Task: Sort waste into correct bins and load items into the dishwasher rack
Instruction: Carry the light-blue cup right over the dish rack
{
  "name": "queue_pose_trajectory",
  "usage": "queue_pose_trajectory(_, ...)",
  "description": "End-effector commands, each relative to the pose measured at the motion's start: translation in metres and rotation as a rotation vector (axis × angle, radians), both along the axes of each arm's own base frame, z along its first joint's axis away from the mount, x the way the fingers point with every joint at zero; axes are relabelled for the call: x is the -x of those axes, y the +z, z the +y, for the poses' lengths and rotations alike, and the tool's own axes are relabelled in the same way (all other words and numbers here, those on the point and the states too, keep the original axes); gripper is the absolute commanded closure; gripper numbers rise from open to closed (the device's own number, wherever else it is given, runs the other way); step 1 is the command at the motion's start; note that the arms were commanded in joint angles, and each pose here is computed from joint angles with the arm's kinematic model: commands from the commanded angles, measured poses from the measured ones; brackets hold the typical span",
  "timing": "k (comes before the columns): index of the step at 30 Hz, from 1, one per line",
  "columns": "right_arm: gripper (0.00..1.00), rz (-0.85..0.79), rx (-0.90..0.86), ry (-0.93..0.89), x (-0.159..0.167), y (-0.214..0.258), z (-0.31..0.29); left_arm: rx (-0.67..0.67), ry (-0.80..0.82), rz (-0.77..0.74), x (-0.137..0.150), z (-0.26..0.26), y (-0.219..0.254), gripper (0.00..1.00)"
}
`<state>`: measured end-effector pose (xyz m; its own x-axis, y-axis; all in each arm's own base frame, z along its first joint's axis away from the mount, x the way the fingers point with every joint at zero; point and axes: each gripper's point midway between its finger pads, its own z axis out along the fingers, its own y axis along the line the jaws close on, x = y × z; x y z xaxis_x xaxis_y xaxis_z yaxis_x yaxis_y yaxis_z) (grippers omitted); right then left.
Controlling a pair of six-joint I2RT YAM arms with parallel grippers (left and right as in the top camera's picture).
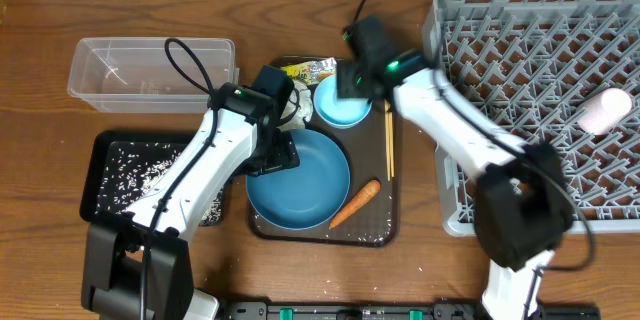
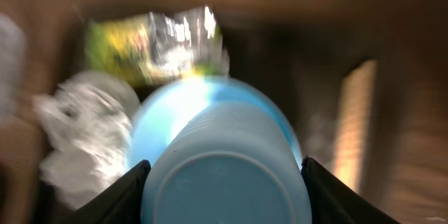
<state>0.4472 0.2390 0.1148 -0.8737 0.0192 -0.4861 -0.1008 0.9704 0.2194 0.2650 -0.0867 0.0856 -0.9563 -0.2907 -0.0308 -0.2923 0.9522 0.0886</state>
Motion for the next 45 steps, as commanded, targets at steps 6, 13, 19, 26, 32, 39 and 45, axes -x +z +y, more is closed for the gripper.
queue_pose_trajectory(6,0.47,-0.394,-0.011,-0.322,-0.019,0.219,-0.170,-0.017,-0.010,-0.010,0.000,0.004,0.002,0.02)
queue_pose_trajectory(13,0.45,-0.302,0.199,-0.734,0.034,0.218,-0.370,-0.017,-0.010,-0.010,0.000,0.004,0.002,0.02)
queue_pose_trajectory(19,0.46,-0.145,0.239,-1.003,0.082,0.175,-0.493,-0.017,-0.010,-0.010,0.000,0.004,0.002,0.02)
queue_pose_trajectory(26,0.45,0.030,0.203,-1.141,0.116,0.114,-0.558,-0.017,-0.010,-0.010,0.000,0.004,0.002,0.02)
queue_pose_trajectory(32,0.37,0.126,0.186,-1.181,0.129,0.079,-0.577,-0.017,-0.010,-0.010,0.000,0.004,0.002,0.02)
queue_pose_trajectory(39,0.10,0.130,0.158,-1.166,0.125,0.075,-0.573,-0.017,-0.010,-0.010,0.000,0.004,0.002,0.02)
queue_pose_trajectory(45,0.07,0.132,0.109,-1.139,0.123,0.078,-0.561,-0.017,-0.010,-0.010,0.000,0.004,0.002,0.02)
